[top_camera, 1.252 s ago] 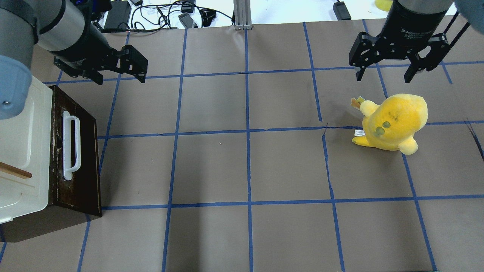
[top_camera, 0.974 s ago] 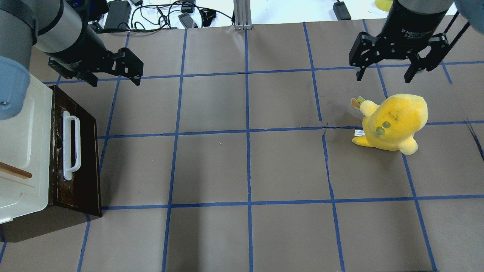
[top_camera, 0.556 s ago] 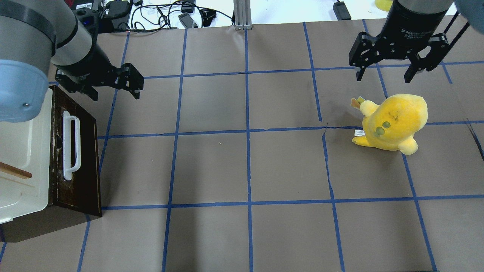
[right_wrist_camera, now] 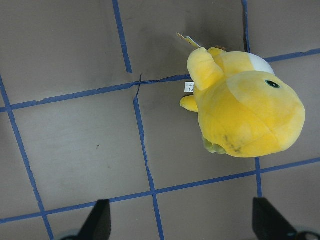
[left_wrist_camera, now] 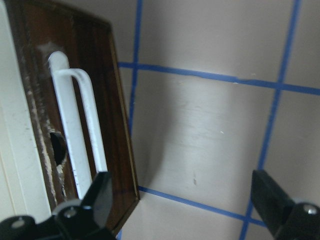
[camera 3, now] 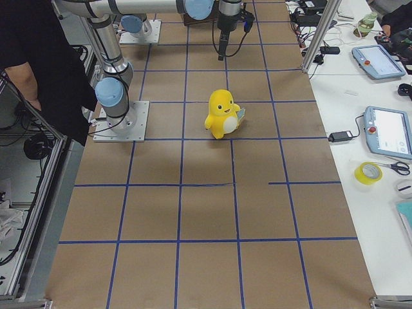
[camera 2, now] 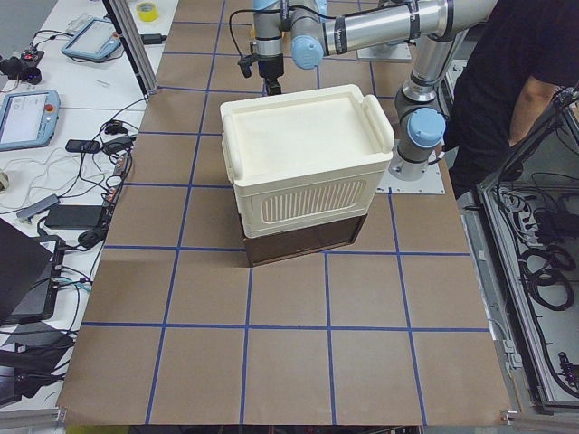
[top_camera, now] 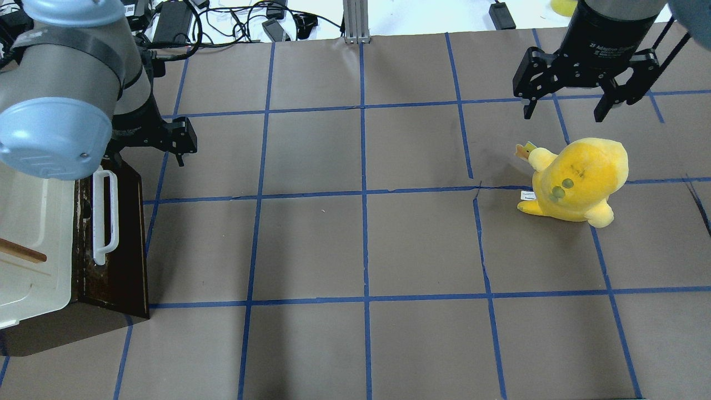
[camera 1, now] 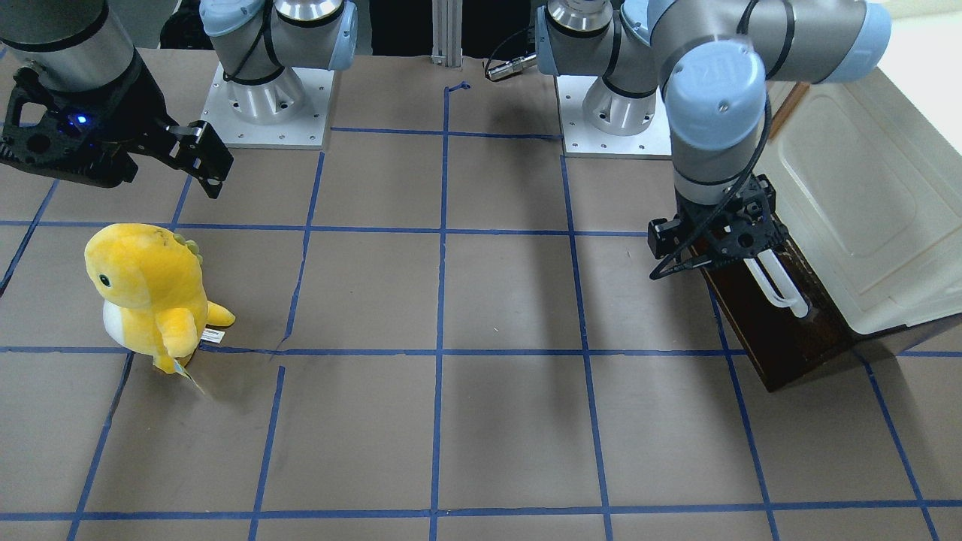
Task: Pull drawer sideways
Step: 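Move the left gripper down to the white drawer handle, then close the left gripper around the white drawer handle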
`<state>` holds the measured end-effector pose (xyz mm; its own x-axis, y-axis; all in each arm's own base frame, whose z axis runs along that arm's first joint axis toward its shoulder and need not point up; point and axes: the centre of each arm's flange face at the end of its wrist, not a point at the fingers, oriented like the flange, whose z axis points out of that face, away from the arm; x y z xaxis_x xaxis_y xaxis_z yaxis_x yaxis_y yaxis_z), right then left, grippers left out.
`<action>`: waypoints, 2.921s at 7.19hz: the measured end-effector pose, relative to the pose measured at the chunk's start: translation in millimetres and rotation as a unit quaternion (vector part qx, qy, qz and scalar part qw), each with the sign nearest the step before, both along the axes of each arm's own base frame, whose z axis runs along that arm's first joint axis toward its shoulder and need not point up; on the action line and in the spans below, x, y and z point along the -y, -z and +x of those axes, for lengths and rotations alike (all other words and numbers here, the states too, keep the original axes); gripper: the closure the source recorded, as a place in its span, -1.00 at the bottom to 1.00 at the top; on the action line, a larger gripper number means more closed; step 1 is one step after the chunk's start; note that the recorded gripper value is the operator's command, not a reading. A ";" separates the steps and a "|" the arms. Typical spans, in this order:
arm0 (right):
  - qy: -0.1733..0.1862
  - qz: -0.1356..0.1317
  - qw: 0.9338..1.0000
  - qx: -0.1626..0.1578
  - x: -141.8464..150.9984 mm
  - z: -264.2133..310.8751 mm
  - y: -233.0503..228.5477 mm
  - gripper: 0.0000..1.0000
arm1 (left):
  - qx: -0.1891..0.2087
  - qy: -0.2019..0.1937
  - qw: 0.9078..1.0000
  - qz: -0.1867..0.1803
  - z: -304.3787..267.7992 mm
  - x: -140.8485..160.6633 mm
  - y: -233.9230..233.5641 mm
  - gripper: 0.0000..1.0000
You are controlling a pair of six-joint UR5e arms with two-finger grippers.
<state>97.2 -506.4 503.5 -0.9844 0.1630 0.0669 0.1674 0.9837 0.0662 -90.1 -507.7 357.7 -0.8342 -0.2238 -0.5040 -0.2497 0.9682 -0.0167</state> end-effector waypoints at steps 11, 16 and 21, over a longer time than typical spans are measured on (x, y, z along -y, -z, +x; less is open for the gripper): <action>0.000 0.000 1.000 0.000 -0.1 0.3 0.0 -1.00 | 0.393 0.122 0.905 0.105 -7.8 -7.8 165.2 -0.83; 0.000 0.000 1.000 0.000 -0.1 0.3 0.0 -1.00 | 0.422 0.132 0.888 0.125 9.9 -17.1 178.5 -0.88; 0.000 0.000 1.000 0.000 -0.1 0.2 -0.1 -1.00 | 0.434 0.134 0.882 0.123 15.8 -19.1 174.1 0.24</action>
